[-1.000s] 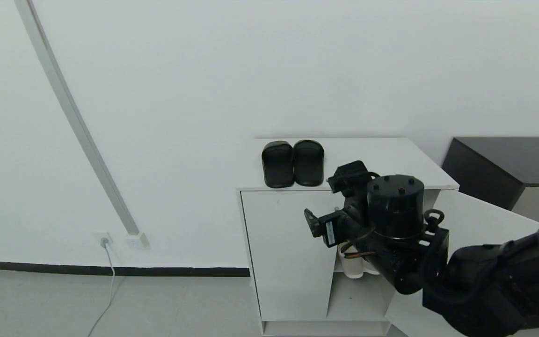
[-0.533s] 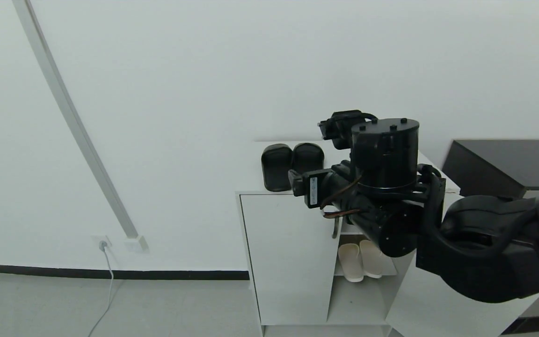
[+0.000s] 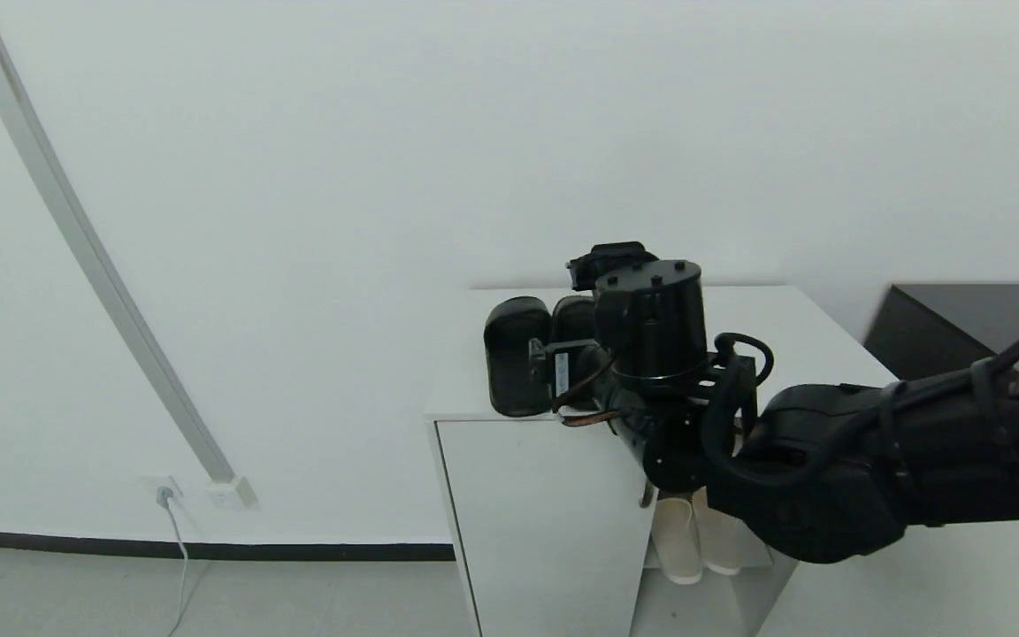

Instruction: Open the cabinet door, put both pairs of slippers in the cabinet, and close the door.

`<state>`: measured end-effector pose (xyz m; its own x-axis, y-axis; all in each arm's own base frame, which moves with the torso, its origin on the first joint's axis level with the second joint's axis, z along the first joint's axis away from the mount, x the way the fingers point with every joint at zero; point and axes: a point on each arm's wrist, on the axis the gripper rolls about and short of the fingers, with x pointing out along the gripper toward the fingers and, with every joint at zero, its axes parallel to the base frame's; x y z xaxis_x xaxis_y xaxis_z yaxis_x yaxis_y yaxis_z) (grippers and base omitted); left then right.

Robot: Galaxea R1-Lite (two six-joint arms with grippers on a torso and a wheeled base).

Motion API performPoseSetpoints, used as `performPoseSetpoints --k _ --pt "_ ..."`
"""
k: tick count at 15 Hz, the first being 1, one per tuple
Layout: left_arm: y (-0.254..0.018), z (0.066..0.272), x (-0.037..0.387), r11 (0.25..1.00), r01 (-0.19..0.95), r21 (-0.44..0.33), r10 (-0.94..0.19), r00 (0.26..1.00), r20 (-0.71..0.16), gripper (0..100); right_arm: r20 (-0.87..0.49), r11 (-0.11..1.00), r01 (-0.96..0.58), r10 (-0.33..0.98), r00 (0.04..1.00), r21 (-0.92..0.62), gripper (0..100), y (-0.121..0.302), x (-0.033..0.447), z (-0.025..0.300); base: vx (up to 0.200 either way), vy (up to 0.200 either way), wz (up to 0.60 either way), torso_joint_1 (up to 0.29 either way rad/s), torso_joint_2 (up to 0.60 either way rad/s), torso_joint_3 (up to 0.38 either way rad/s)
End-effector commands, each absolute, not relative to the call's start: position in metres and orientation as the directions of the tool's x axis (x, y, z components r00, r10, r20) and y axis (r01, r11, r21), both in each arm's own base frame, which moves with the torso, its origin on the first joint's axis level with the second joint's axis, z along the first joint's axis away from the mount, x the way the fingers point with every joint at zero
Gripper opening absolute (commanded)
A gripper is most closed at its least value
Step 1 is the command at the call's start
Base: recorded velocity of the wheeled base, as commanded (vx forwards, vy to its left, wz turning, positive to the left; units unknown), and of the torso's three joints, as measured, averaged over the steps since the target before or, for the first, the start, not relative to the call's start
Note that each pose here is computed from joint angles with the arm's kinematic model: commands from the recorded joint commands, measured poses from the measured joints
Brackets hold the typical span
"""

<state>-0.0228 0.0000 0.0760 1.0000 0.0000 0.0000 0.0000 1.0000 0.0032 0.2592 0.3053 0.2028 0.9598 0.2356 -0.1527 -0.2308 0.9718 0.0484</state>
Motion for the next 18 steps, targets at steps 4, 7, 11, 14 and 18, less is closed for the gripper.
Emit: performPoseSetpoints --k 4,7,11,14,18 --pt "0.000 0.076 -0.023 1.000 -0.002 0.003 0.002 1.000 0.000 0 -0.204 0.976 -0.214 0.214 0.955 0.023 100 0.335 0.283 0.160 0.200 0.000 0.00 0.000 0.00 0.002" --pt "0.000 0.076 -0.023 1.000 -0.002 0.002 0.002 1.000 0.000 0 -0.216 0.983 -0.178 0.184 0.959 0.046 100 0.338 0.301 0.155 0.067 0.000 0.00 0.001 0.00 -0.002" --pt "0.000 0.076 -0.023 1.000 -0.002 0.002 0.002 1.000 0.000 0 -0.239 0.990 -0.127 0.139 0.961 0.066 100 0.342 0.330 0.151 0.000 0.000 0.00 0.000 0.00 0.000" --pt "0.000 0.076 -0.023 1.000 -0.002 0.000 0.002 1.000 0.000 0 -0.240 0.992 -0.110 0.122 0.963 0.064 100 0.344 0.343 0.148 0.000 0.000 0.00 0.000 0.00 0.000" --pt "0.000 0.076 -0.023 1.000 -0.002 0.000 0.002 1.000 0.000 0 -0.239 0.993 -0.102 0.115 0.964 0.066 100 0.344 0.349 0.148 0.000 0.000 0.00 0.000 0.00 0.000"
